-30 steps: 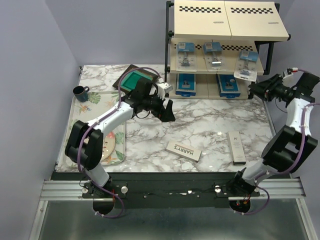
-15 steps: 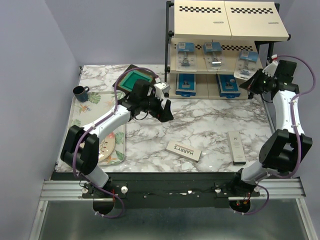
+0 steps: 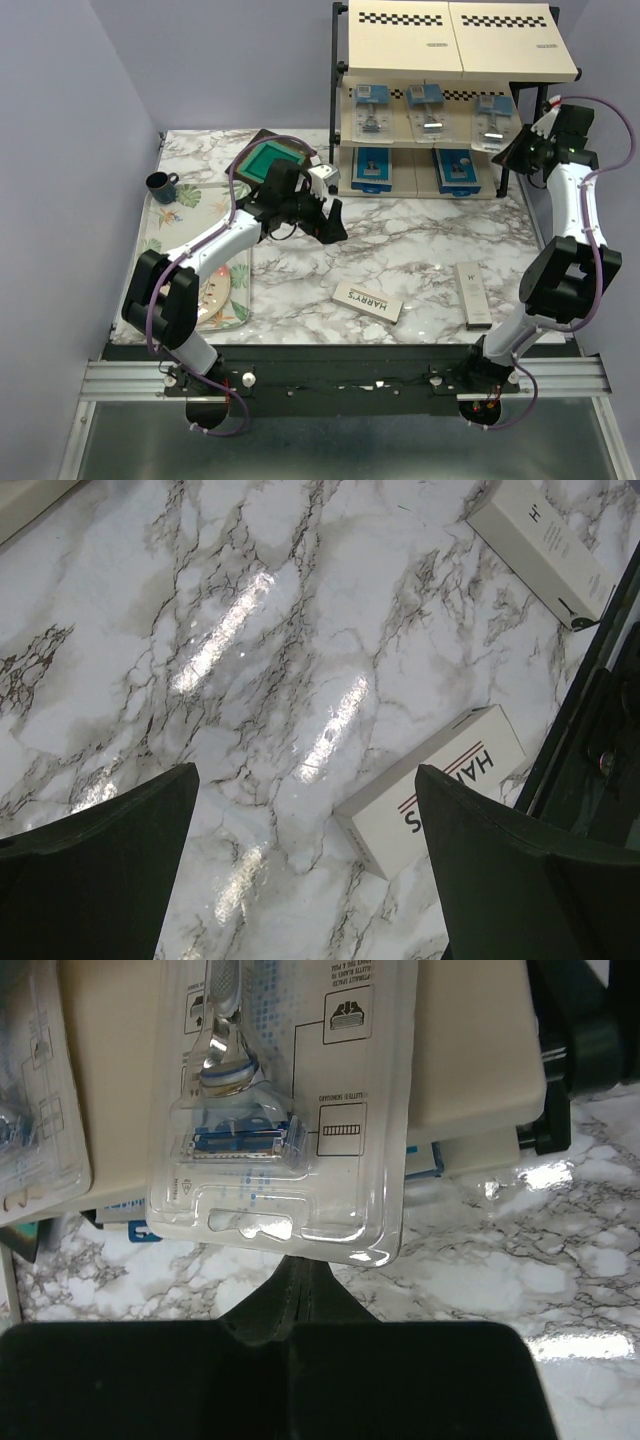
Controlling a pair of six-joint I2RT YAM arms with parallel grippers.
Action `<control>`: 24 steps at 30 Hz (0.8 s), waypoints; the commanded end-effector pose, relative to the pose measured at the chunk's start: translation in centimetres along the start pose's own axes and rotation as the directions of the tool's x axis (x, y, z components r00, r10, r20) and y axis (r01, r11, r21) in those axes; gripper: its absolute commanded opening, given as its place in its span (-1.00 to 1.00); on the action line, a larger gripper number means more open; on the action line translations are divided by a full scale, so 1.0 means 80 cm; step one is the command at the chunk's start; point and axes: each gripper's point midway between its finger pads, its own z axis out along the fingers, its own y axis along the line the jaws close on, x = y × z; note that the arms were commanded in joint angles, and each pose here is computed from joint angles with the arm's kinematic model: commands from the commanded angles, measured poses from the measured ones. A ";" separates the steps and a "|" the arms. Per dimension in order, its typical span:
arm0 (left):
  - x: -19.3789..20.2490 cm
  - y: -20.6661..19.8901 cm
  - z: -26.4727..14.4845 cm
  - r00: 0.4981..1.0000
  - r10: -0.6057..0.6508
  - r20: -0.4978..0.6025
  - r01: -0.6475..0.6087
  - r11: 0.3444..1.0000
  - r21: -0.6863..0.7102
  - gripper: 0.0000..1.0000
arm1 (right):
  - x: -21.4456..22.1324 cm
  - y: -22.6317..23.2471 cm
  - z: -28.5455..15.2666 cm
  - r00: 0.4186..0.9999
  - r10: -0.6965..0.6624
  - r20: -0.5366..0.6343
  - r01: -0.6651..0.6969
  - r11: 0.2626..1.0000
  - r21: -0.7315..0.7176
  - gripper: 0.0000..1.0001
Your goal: Place and organize the shaving razors onto the shelf
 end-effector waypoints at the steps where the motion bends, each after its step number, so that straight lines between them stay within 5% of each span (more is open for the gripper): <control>1: -0.017 0.001 0.004 1.000 0.009 0.030 -0.009 1.000 -0.005 0.97 | -0.027 -0.015 0.002 0.998 -0.044 0.040 0.041 0.997 0.068 -0.99; 18: -0.016 0.003 0.010 1.000 -0.004 0.021 0.004 1.000 0.006 0.97 | -0.055 -0.038 0.005 0.993 -0.078 0.092 0.063 0.986 0.156 -0.99; 24: -0.021 0.002 0.008 0.999 0.011 0.032 -0.011 1.000 0.003 0.97 | -0.055 0.000 -0.026 0.983 -0.140 0.122 0.135 0.990 0.047 -0.99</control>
